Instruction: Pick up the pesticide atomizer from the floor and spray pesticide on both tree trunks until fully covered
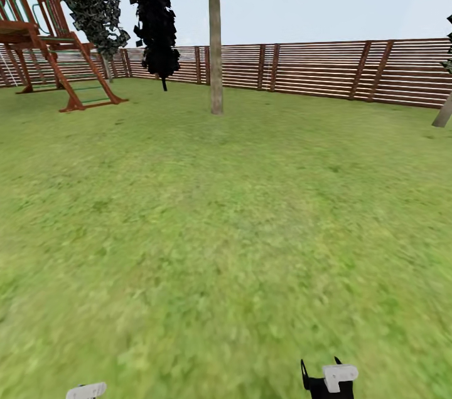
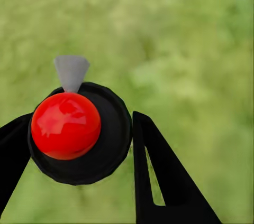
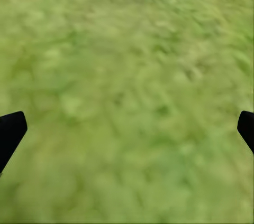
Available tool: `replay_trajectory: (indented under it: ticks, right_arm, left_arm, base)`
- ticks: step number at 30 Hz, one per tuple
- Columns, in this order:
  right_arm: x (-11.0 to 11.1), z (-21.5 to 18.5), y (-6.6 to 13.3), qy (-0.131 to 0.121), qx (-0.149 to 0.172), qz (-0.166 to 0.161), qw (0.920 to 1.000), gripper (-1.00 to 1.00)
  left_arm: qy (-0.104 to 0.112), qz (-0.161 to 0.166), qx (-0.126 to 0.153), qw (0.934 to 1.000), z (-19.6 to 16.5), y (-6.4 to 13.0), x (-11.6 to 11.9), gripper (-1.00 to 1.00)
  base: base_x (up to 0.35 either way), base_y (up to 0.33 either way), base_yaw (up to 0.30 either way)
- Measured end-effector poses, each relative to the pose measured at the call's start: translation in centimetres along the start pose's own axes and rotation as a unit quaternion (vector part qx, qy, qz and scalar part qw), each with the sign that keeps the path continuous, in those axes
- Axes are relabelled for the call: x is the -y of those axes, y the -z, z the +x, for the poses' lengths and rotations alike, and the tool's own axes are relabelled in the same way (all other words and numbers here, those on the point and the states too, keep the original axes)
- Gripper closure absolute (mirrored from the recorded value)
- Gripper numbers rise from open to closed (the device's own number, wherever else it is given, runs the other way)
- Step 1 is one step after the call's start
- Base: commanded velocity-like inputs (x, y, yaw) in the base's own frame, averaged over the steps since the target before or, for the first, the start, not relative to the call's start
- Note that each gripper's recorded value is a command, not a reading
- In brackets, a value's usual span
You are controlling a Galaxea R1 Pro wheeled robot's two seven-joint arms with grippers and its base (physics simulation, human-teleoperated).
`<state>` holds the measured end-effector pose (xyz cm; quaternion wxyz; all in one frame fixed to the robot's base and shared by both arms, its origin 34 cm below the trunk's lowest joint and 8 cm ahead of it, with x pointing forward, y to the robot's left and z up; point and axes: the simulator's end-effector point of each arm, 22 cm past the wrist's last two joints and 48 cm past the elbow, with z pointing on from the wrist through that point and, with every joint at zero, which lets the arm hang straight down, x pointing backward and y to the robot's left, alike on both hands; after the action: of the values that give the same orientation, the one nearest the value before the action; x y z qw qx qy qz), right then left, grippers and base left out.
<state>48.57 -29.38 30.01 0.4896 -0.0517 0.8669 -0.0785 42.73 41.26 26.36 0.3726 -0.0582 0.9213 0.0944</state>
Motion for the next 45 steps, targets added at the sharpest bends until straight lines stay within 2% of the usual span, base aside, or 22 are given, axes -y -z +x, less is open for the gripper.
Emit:
replay_trajectory:
  ticks: [45]
  right_arm:
    - [0.00,0.00,0.00,0.000,0.000,0.000,1.0000,-1.00]
  left_arm:
    - [0.000,0.000,0.000,1.0000,0.00,0.00,0.00,1.00]
  base:
    - [0.338,0.000,0.000]
